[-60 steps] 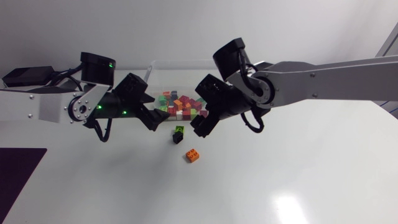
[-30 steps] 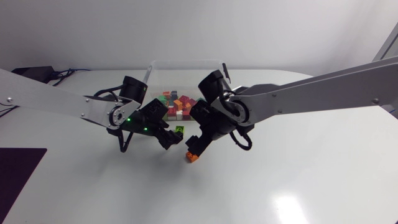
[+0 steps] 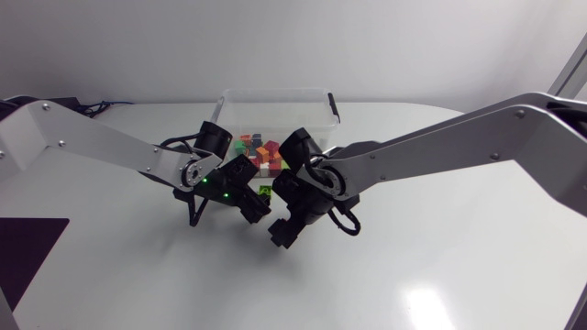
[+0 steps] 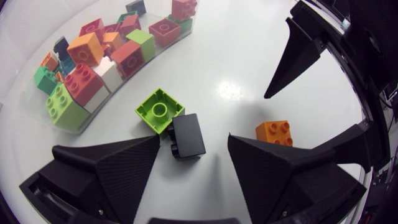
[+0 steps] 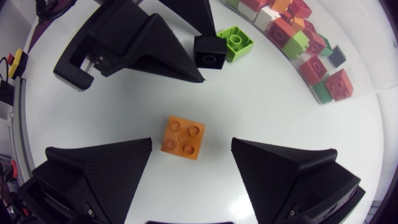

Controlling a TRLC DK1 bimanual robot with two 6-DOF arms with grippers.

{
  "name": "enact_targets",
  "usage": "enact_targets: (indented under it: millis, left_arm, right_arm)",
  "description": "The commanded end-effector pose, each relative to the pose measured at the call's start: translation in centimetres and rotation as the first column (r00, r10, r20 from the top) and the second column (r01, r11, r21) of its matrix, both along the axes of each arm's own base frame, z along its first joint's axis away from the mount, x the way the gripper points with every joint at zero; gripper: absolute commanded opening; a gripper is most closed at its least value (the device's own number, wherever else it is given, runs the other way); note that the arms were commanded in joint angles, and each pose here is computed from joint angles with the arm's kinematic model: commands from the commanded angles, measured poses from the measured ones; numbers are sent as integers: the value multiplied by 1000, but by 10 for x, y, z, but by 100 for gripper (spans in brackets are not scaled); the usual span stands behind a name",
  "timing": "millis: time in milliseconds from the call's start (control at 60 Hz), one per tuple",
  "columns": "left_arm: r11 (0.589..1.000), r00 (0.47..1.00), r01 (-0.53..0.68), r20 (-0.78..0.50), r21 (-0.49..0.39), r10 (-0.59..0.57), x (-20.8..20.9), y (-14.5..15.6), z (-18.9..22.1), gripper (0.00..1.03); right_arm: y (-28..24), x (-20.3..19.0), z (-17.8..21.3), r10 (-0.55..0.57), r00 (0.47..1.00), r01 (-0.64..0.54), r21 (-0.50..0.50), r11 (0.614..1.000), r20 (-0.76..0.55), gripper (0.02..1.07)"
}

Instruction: Place the duplo bricks in the container

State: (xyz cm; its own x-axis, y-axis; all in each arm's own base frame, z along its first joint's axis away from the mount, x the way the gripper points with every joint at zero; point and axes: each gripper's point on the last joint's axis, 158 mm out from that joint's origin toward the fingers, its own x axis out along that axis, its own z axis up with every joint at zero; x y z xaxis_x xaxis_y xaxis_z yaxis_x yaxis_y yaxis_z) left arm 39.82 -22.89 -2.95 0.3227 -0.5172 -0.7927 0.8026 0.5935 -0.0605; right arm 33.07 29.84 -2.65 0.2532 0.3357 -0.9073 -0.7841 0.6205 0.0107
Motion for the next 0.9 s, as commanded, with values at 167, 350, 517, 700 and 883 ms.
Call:
enact_targets:
  millis: [167, 350, 517, 700, 883]
  left_arm:
    - [1000, 1000, -9, -28, -2, 9, 3, -5, -10, 36]
    - [1000, 1000, 3, -29, 6, -3, 0, -4, -13, 30]
    - [999, 999, 33, 15, 7, -33, -13, 0, 8, 28]
    - [999, 993, 38, 111, -20, -36, -23, 8, 72, 28]
    - [997, 968, 29, 252, -77, -9, -19, 10, 145, 28]
  right_arm:
    - [4, -2, -20, -10, 999, 9, -18, 1000, -41, 76]
    - [4, -5, -20, 8, 999, -8, -10, 1000, -47, 40]
    - [1, -5, 9, 15, 1000, -15, 17, 1000, -4, 38]
    - [-8, 10, 67, -10, 995, 3, 73, 997, 99, 38]
    - [-14, 29, 120, -58, 978, 30, 139, 990, 198, 38]
